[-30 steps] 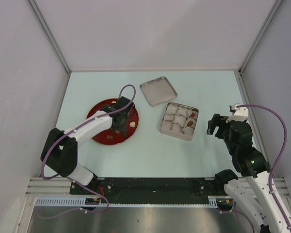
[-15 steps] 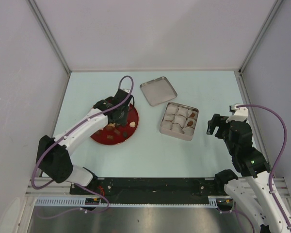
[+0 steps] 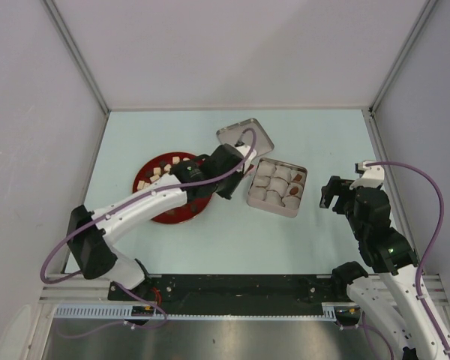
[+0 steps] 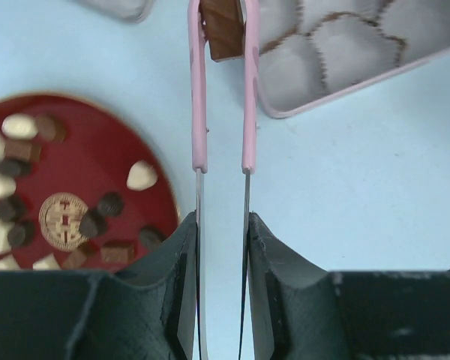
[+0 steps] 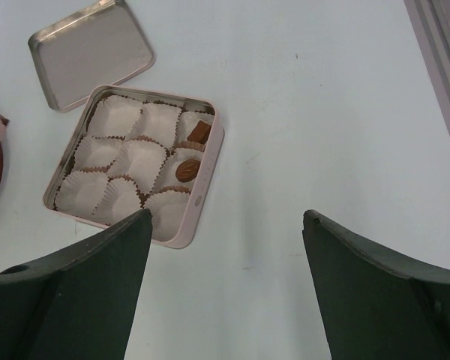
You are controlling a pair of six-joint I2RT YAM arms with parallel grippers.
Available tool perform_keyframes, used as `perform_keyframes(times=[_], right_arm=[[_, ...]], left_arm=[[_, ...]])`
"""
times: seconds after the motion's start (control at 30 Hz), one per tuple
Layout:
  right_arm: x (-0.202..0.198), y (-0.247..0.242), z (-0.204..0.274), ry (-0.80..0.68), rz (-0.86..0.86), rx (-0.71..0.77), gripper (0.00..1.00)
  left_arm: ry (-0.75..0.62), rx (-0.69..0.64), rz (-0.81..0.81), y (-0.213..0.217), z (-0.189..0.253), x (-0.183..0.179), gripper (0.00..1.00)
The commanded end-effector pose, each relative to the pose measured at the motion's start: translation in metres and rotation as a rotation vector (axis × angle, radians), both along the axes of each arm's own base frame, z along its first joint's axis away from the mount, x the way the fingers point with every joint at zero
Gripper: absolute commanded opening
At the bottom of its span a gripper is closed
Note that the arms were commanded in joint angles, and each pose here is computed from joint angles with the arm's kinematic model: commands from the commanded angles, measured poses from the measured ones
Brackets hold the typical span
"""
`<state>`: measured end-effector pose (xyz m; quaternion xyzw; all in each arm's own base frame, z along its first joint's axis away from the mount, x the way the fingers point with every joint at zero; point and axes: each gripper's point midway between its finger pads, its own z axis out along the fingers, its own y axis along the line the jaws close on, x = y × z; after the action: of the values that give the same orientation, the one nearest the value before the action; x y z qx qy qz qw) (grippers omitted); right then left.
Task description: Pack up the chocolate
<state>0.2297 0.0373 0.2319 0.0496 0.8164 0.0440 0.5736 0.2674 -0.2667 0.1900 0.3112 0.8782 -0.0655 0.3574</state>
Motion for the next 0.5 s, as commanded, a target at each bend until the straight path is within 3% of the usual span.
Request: perform_keyframes(times=[0.0,0.2,0.47], right_arm=[[0.003,0.001,0.011,-0.048,0.005,0.009,0.86],[0.003,0.001,0.012,-0.049,0.001,0.009,0.86],[0.002,-0.001,0.013,-0.056,-0.008,0.006,0.86]], left_arm=[[-0.081,-0.021,-0.238,-0.05,0.019,-0.003,0.08],[-0.078,0.016,-0.423,-0.089,0.006,-0.014,0.1],[-0.065,0.065,-0.531,-0.119,-0.016,-0.019,0.11]])
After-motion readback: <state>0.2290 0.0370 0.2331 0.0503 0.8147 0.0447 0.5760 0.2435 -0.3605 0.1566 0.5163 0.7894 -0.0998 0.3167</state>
